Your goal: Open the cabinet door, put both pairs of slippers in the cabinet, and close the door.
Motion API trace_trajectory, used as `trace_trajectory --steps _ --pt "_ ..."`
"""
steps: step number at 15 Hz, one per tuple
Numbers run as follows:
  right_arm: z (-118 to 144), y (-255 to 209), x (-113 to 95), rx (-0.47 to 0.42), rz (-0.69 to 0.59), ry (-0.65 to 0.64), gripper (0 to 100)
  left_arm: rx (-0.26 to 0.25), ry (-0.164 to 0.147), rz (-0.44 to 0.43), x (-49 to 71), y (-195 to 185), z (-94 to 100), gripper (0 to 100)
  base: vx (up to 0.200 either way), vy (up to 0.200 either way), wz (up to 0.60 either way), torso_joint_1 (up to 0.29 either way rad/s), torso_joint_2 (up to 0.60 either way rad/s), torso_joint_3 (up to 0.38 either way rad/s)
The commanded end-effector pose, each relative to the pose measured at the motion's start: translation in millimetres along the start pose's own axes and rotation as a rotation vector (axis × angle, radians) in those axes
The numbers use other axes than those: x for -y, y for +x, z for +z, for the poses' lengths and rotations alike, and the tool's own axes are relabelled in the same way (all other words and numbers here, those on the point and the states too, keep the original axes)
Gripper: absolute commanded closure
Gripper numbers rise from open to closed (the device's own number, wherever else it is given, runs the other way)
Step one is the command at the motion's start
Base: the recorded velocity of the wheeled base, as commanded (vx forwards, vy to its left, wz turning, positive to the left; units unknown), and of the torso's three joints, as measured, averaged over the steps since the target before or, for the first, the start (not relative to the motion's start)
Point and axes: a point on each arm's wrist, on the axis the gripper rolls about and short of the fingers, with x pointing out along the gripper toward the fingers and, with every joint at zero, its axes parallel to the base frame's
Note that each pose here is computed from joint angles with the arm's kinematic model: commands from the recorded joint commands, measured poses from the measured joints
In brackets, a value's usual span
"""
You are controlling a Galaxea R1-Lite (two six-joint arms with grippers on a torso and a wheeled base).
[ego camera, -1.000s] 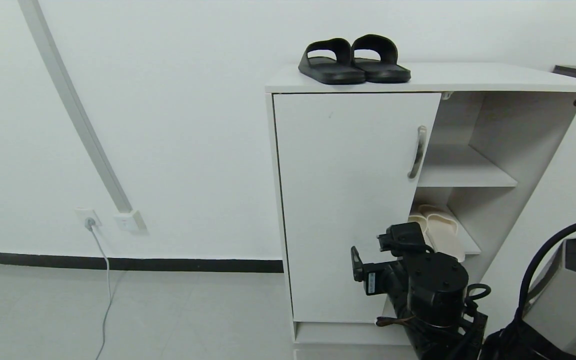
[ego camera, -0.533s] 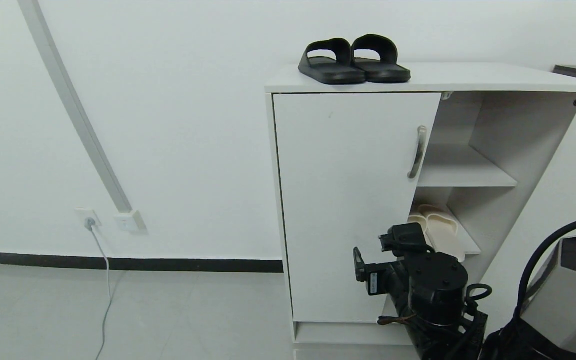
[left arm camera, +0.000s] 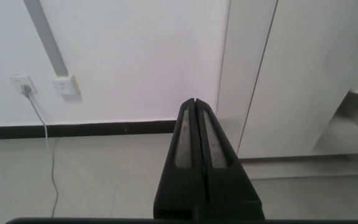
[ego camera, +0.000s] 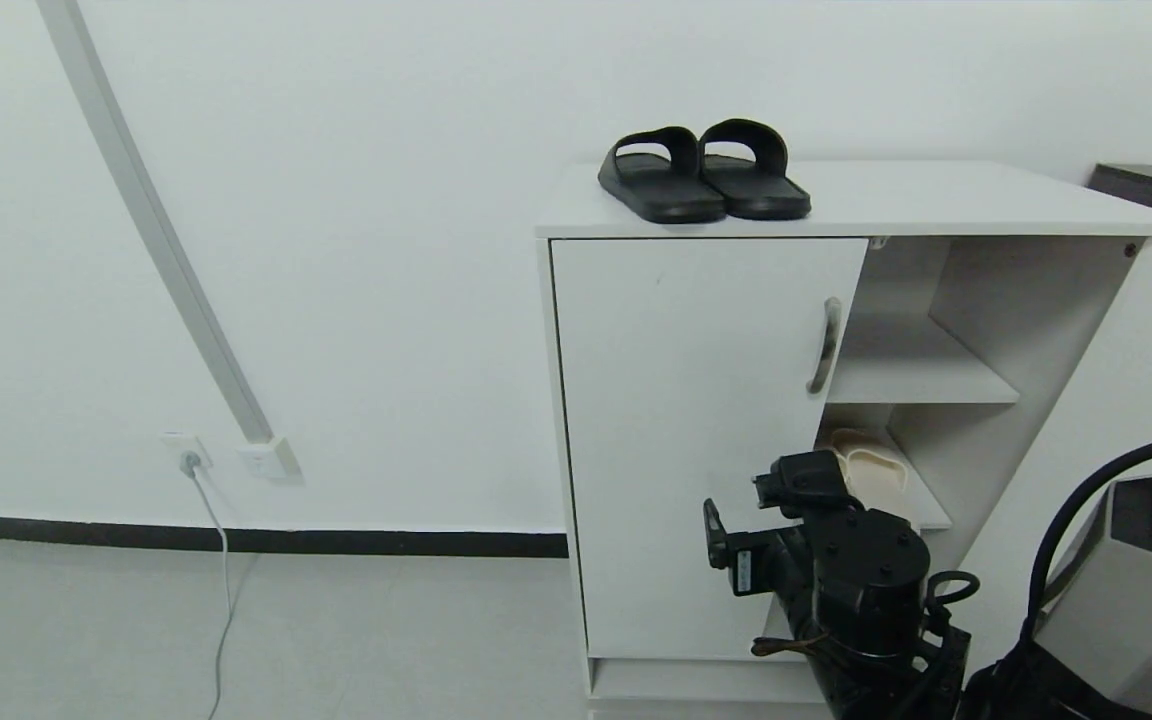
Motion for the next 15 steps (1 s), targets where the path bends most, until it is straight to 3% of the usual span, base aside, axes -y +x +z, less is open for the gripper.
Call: trace_trajectory --steps 1,15 --pt "-1.6 -0.2 -0.6 -0.004 0.002 -0.004 0 -0.001 0.000 0.000 0.0 0.1 0.0 100 0.000 0.000 0.00 0.100 -0.44 -0.354" --pt "0.0 -1.8 -1.9 0.004 0.008 0.003 0 -0.001 0.001 0.000 0.0 0.1 0.0 100 0.000 0.000 0.00 0.154 -0.48 -0.330"
